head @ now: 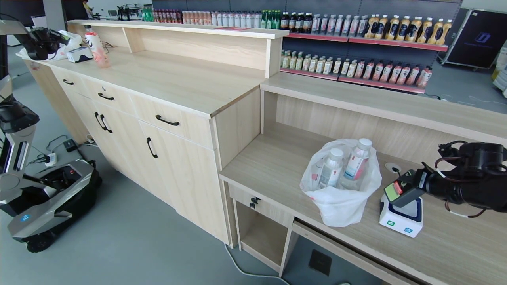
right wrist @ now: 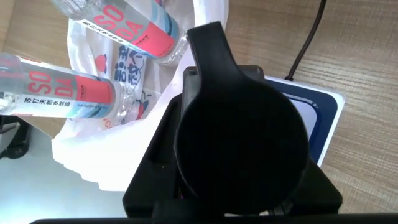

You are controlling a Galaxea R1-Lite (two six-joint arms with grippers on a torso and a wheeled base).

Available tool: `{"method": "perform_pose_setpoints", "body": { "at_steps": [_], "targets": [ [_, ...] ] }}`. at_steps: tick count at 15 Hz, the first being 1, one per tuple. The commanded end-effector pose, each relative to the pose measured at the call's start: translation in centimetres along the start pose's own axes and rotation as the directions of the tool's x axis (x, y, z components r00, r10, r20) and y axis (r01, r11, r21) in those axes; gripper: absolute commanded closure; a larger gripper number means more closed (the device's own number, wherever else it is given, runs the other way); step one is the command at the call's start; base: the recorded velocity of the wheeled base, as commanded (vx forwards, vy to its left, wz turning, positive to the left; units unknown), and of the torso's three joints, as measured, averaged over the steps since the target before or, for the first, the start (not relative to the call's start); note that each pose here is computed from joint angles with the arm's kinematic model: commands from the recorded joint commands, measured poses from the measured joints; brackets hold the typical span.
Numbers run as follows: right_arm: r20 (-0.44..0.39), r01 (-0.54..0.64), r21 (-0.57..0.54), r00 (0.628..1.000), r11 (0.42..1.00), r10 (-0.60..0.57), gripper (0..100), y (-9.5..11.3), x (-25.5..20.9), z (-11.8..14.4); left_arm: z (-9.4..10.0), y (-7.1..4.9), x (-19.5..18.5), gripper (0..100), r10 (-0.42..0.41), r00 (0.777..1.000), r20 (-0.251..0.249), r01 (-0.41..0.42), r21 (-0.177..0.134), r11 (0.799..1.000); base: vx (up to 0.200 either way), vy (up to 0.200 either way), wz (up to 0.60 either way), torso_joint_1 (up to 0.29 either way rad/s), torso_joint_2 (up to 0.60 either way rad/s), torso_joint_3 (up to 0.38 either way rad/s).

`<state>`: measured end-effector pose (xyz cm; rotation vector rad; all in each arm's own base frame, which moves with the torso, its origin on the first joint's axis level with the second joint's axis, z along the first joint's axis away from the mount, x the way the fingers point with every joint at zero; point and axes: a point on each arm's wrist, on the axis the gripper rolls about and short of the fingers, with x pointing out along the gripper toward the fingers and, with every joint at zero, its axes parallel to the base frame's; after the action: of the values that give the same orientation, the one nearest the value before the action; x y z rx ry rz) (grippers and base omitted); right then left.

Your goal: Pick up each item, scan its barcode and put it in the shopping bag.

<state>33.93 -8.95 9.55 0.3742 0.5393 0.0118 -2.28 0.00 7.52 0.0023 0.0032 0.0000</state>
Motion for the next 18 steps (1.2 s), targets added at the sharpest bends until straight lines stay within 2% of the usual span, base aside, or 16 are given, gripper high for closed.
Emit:
{"method": "perform_pose_setpoints", "body": {
  "at_steps": [1, 9, 11, 12, 13, 14, 16, 17, 18],
  "targets": [
    [-0.004, 0.001, 0.001, 1.000, 1.000, -0.001, 100, -0.1, 0.3, -0.1, 0.0, 0.0, 0.0, 0, 0.000, 1.000, 0.000, 0.000, -0.001, 1.000, 0.000, 0.000, 0.00, 0.000, 0.00, 0.000],
    [-0.006, 0.001, -0.002, 1.000, 1.000, -0.001, 100, -0.1, 0.3, -0.1, 0.0, 0.0, 0.0, 0, 0.000, 1.000, 0.000, 0.000, -0.001, 1.000, 0.000, 0.000, 0.00, 0.000, 0.00, 0.000],
    [0.025, -0.005, -0.014, 1.000, 1.000, 0.006, 100, 0.3, -0.3, 0.6, 0.0, 0.0, 0.0, 0, 0.000, 1.000, 0.000, 0.000, 0.001, 1.000, 0.000, 0.000, 0.00, 0.000, 0.00, 0.000],
    [0.079, -0.010, -0.076, 0.997, 0.997, 0.016, 100, 0.9, -1.4, 1.5, 0.0, 0.0, 0.0, 0, 0.000, 1.000, 0.000, 0.000, 0.001, 1.000, 0.000, 0.000, 0.00, 0.000, 0.00, 0.000],
    [0.132, 0.013, -0.210, 0.991, 0.978, 0.015, 100, 2.0, -3.4, 2.3, 0.0, 0.0, 0.0, 0, 0.000, 1.000, 0.000, 0.000, 0.001, 1.000, 0.000, 0.000, 0.00, 0.000, 0.00, 0.000],
    [0.167, 0.079, -0.347, 0.986, 0.935, -0.021, 100, 2.5, -5.7, 2.1, 0.0, 0.0, 0.0, 0, 0.000, 1.000, 0.000, 0.000, 0.001, 1.000, 0.000, 0.000, 0.00, 0.000, 0.00, 0.000],
    [0.218, 0.193, -0.558, 0.972, 0.807, -0.082, 100, 2.6, -9.9, 1.1, 0.0, 0.0, 0.0, 0, 0.000, 1.000, 0.000, 0.000, -0.001, 1.000, 0.000, 0.000, 0.00, 0.000, 0.00, 0.000],
    [0.240, 0.218, -0.605, 0.967, 0.766, -0.087, 100, 2.7, -11.1, 1.0, 0.0, 0.0, 0.0, 0, 0.000, 1.000, 0.000, 0.000, -0.001, 1.000, 0.000, 0.000, 0.00, 0.000, 0.00, 0.000],
    [0.257, 0.228, -0.609, 0.963, 0.759, -0.083, 100, 2.9, -11.6, 1.1, 0.0, 0.0, 0.0, 0, 0.000, 1.000, 0.000, 0.000, -0.001, 1.000, 0.000, 0.000, 0.00, 0.000, 0.00, 0.000]
  ]
}}
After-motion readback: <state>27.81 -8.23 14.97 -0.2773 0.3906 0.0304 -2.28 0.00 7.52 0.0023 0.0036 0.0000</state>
